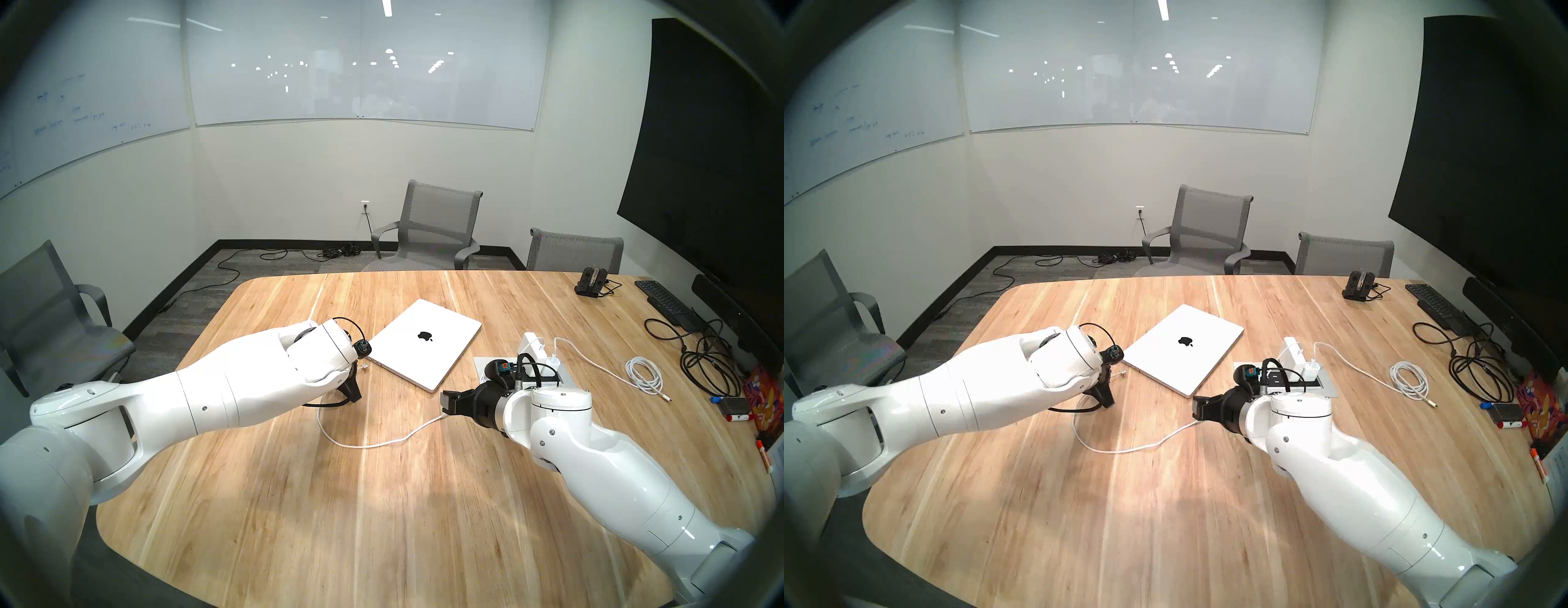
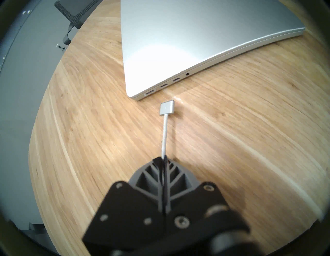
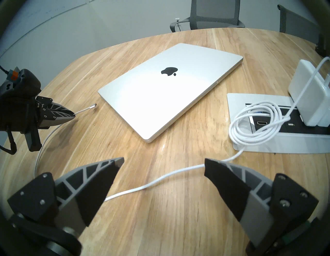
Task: Plug the charging cable into the port of a MacBook
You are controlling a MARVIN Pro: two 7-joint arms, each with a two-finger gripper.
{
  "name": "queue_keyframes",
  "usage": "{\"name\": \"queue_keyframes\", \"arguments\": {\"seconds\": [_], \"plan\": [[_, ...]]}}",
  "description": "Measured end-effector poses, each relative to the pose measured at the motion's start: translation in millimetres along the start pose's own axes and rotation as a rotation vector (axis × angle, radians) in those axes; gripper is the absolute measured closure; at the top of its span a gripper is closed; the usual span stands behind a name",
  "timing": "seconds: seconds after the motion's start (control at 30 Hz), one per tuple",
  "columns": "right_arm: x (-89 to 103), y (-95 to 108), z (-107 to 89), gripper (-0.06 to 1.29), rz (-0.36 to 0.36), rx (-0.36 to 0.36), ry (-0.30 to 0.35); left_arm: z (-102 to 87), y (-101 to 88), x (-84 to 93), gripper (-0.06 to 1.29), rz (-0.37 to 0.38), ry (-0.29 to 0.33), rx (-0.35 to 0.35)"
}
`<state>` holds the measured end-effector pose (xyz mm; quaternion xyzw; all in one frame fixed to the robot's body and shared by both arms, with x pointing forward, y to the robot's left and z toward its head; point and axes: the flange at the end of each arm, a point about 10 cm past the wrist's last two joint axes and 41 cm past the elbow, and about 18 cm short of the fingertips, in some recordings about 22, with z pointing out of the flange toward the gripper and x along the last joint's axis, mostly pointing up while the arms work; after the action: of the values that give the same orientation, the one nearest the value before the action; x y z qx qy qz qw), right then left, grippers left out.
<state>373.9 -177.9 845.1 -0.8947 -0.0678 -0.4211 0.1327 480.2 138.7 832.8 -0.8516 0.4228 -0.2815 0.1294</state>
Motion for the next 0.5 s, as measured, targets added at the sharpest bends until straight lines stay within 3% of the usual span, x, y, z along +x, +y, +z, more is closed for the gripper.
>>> {"name": "queue_keyframes", "arguments": {"seconds": [0.5], "plan": [[0.0,0.0,0.0,0.01,0.0,0.0,0.0,-0.7,-1.2,-0.3,1.25,-0.005,-0.008,0.003]]}}
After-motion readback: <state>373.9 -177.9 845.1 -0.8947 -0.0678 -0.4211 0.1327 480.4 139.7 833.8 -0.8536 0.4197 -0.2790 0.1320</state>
